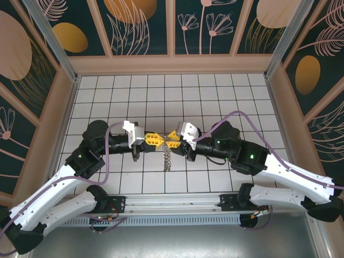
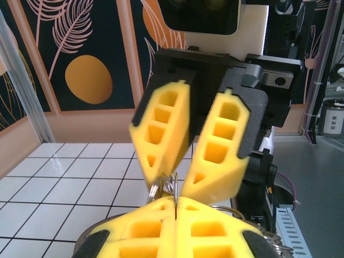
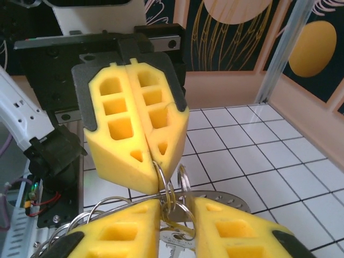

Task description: Put the keys on the keyring

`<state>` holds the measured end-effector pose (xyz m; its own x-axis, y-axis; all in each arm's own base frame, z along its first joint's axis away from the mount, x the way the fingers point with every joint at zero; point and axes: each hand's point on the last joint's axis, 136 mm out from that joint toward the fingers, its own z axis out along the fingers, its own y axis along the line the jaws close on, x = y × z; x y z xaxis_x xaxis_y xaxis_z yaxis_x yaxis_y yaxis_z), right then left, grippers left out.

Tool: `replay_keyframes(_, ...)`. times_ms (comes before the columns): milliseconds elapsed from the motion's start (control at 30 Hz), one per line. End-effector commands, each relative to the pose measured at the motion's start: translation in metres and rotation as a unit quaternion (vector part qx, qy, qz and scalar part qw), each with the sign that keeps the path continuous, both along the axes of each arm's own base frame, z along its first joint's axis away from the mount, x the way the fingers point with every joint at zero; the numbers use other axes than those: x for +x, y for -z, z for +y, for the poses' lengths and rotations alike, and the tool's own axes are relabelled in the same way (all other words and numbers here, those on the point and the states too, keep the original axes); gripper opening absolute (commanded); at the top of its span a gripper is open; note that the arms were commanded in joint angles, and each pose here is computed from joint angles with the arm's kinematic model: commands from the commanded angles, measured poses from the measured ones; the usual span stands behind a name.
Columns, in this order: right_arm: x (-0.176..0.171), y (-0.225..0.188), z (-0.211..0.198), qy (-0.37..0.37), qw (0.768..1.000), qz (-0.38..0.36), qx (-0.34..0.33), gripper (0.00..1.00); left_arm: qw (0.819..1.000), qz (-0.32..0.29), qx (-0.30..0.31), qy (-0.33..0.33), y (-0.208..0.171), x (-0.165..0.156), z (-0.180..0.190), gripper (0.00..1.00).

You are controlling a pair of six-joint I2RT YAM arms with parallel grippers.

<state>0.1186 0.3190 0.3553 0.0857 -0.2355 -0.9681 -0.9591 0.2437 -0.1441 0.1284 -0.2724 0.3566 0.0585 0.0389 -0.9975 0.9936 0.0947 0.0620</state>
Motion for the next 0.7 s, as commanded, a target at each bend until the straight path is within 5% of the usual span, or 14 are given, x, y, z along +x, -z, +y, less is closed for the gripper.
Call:
replay_keyframes(0,0.000,-0.006,0.004,-0.006,1.000,0.008,0.014,0.13,0.999,-0.032,-0.025,0.014,-0.017,-0.009,0.003,0.00)
replay_keyframes(267,0.001,0.012,-0.003,0.008,1.000,0.025,-0.008,0.23,0.998,-0.044,-0.042,0.012,-0.026,-0.012,0.007,0.00)
replay_keyframes(667,-0.005,-0.016,-0.018,0.008,0.999,0.005,0.038,0.23,0.998,-0.045,-0.042,0.012,-0.026,-0.011,0.006,0.00)
